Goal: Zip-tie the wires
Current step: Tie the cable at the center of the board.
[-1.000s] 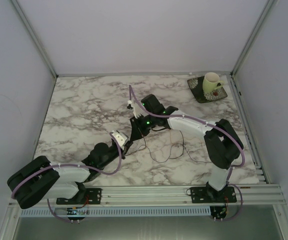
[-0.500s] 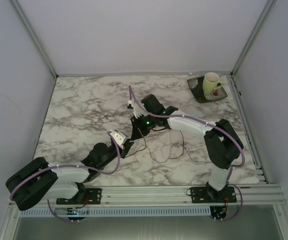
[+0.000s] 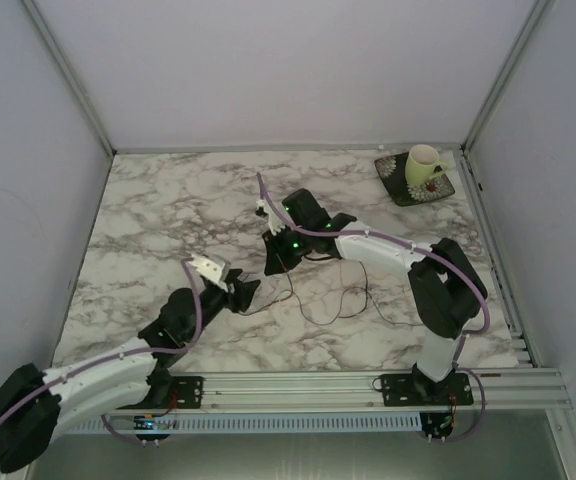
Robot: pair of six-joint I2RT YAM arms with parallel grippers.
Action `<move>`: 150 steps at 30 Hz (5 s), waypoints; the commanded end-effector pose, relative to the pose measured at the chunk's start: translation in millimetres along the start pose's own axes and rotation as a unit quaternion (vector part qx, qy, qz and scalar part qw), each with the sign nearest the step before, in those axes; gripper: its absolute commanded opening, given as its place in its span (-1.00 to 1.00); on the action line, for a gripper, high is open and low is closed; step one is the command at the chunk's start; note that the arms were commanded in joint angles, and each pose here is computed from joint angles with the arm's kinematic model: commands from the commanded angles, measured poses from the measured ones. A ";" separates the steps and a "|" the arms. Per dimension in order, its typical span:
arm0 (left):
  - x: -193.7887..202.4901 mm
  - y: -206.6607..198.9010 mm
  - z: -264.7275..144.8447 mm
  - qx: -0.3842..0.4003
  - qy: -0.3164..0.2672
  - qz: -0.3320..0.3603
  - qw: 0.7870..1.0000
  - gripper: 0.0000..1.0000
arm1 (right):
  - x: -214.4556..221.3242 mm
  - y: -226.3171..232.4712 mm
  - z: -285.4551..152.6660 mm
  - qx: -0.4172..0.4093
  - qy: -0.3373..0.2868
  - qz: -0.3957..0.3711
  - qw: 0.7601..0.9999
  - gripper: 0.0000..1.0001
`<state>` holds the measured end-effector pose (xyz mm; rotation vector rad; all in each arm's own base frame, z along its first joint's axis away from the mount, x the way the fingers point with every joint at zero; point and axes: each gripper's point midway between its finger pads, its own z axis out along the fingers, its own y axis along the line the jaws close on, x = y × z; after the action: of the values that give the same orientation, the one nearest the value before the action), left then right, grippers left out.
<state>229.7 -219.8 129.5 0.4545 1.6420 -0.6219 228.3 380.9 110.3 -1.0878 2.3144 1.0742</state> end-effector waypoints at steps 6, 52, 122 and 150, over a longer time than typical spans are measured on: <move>-48.8 38.1 -20.1 -0.107 -0.048 -0.194 0.974 0.13 | -19.9 -2.3 -10.0 0.022 -0.063 -0.058 0.996 -1.00; -20.6 6.0 51.7 -0.076 0.049 -0.471 0.877 -0.37 | -20.5 8.1 -10.2 0.049 -0.084 -0.087 0.991 -1.00; -38.6 44.1 72.3 -0.104 0.030 -0.413 0.904 -1.00 | 7.1 7.4 -4.9 0.063 -0.070 -0.049 0.994 -1.00; -79.6 114.5 102.9 -0.133 -0.005 -0.395 0.909 -1.00 | 42.3 18.7 21.8 0.069 -0.027 -0.034 0.997 -1.00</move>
<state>362.2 -200.0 141.0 -0.4627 1.9975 -0.9670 216.5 391.3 106.0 -0.9986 2.1452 0.8787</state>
